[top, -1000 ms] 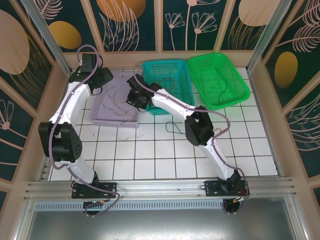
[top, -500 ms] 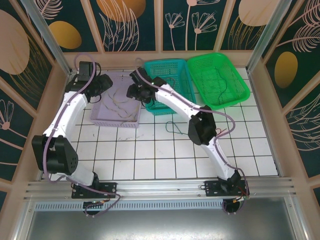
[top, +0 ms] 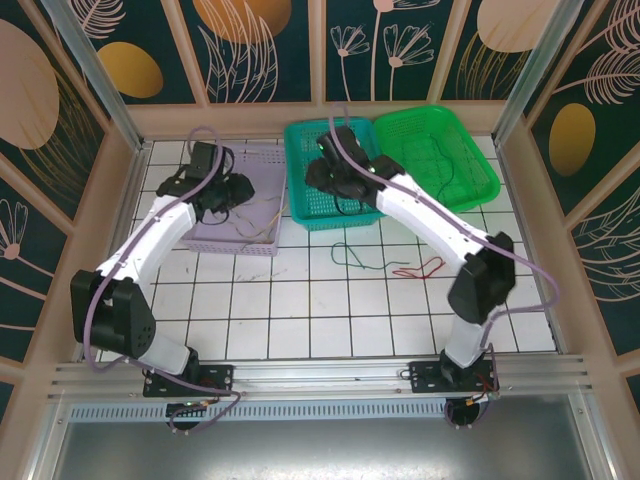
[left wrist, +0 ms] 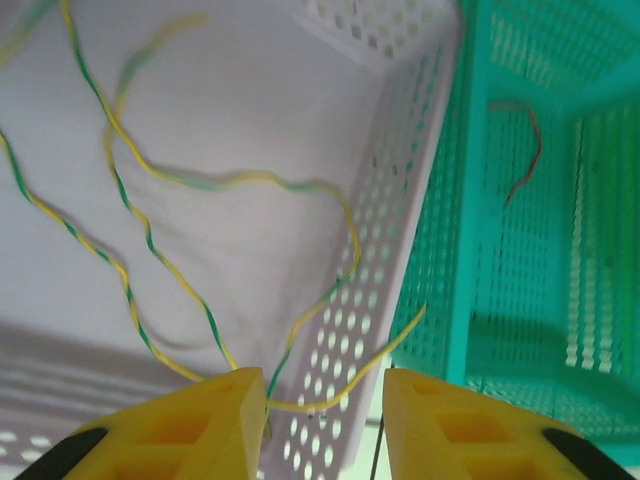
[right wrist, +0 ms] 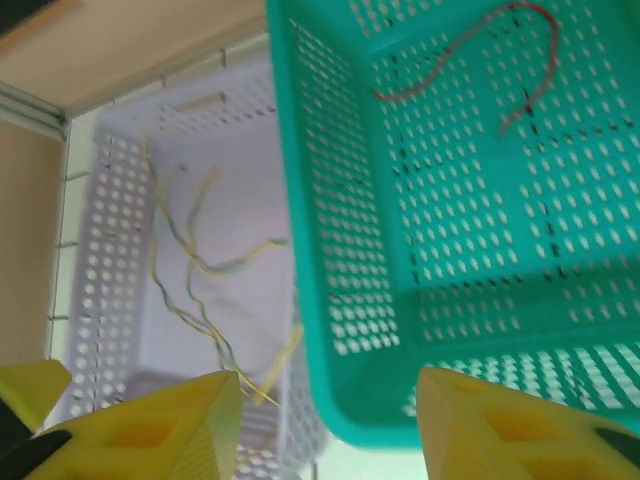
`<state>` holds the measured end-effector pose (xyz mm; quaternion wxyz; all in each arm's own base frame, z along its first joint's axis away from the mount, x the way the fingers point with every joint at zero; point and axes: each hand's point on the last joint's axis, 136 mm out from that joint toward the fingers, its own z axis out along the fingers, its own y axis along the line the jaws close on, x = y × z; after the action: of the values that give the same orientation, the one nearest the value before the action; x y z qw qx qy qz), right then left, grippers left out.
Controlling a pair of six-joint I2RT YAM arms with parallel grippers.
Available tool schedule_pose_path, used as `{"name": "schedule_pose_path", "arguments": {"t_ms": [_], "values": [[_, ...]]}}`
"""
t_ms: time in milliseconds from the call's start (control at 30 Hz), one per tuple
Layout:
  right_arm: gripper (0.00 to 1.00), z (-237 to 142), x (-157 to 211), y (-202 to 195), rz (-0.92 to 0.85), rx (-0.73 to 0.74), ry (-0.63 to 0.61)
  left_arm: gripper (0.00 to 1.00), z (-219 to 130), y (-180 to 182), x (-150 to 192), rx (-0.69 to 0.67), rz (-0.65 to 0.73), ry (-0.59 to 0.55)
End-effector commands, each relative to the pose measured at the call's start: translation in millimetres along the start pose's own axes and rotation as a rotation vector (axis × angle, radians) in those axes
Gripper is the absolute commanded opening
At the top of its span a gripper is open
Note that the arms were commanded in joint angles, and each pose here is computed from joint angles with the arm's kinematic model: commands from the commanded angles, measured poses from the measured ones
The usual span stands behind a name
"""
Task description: Untangle the cables
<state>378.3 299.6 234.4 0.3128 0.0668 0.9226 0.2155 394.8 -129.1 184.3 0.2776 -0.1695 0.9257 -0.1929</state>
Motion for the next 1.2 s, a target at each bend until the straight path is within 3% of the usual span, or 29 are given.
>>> {"name": "schedule_pose_path", "arguments": {"t_ms": [0,167,300,500,867,1167], "values": [[0.47,-9,18,-31,0.034,-0.008,0.002,0.37,21,7,32,-0.022,0.109,0.102],[0.47,-22,51,-69,0.074,0.020,0.039,0.43,39,22,39,-0.091,0.320,0.106],[0.47,-30,56,-81,0.099,0.032,0.036,0.48,43,14,43,-0.037,0.495,0.111],[0.47,-31,50,-85,0.113,0.048,0.027,0.53,48,6,54,0.041,0.641,0.142],[0.47,-23,53,-86,0.119,0.059,0.050,0.47,62,1,69,0.116,0.778,0.206],[0.46,-19,52,-87,0.124,0.060,0.058,0.45,78,17,74,0.062,0.793,0.225]]}}
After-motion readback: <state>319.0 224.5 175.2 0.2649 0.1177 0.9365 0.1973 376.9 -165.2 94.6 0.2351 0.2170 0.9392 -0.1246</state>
